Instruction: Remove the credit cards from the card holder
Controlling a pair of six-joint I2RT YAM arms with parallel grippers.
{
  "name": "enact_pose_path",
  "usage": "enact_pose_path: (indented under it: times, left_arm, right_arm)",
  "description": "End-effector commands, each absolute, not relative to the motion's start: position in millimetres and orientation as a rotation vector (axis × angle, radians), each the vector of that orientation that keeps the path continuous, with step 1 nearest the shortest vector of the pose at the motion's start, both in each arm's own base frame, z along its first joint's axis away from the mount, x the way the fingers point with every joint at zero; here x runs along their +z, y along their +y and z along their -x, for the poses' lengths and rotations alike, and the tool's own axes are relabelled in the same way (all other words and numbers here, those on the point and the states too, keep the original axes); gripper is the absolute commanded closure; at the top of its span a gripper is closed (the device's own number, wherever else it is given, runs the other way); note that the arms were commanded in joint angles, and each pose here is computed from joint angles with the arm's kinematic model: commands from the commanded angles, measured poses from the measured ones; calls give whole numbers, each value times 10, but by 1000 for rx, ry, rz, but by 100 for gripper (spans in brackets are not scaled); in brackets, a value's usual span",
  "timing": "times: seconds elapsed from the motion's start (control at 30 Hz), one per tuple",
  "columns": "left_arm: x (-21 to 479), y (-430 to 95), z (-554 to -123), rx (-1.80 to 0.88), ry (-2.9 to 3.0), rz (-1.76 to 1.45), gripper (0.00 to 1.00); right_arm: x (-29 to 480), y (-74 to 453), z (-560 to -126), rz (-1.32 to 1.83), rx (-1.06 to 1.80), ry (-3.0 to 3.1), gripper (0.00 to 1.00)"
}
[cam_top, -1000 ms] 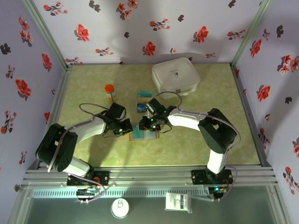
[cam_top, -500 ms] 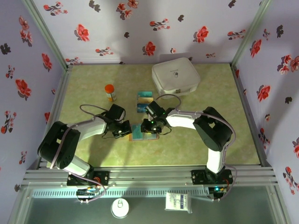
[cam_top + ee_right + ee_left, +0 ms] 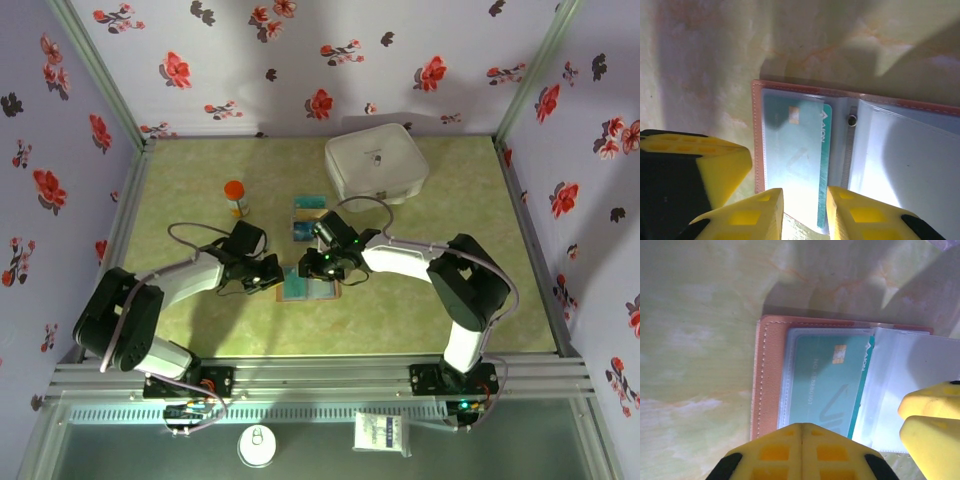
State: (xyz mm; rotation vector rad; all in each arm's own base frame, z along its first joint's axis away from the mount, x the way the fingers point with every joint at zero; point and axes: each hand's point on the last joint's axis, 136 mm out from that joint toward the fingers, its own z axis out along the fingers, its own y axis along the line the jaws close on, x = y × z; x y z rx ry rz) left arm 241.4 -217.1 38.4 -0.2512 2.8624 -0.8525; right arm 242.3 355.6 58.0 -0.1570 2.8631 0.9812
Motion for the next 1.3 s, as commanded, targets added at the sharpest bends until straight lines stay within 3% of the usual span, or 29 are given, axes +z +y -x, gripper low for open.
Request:
enact_pose_path:
  times: [0.0,0.23,0.73,1.27]
  left_arm:
    - [311,-2222,-2390,-895,2882,259,97]
    - [142,-2072,-2318,-773,2934,269,99]
    - [166,-2060,-2324,-774,2924,273,100]
    - [216,-2048,-2339,-766,2918,269,99]
  right_arm:
    - [563,3653,-2430,147,1041,2873,70]
    - [528,3729,-2415,153,1094,2881,70]
    - [424,3788,-2389,157,1135,2901,75]
    - [287,3540,-2390,148,912,2957,74]
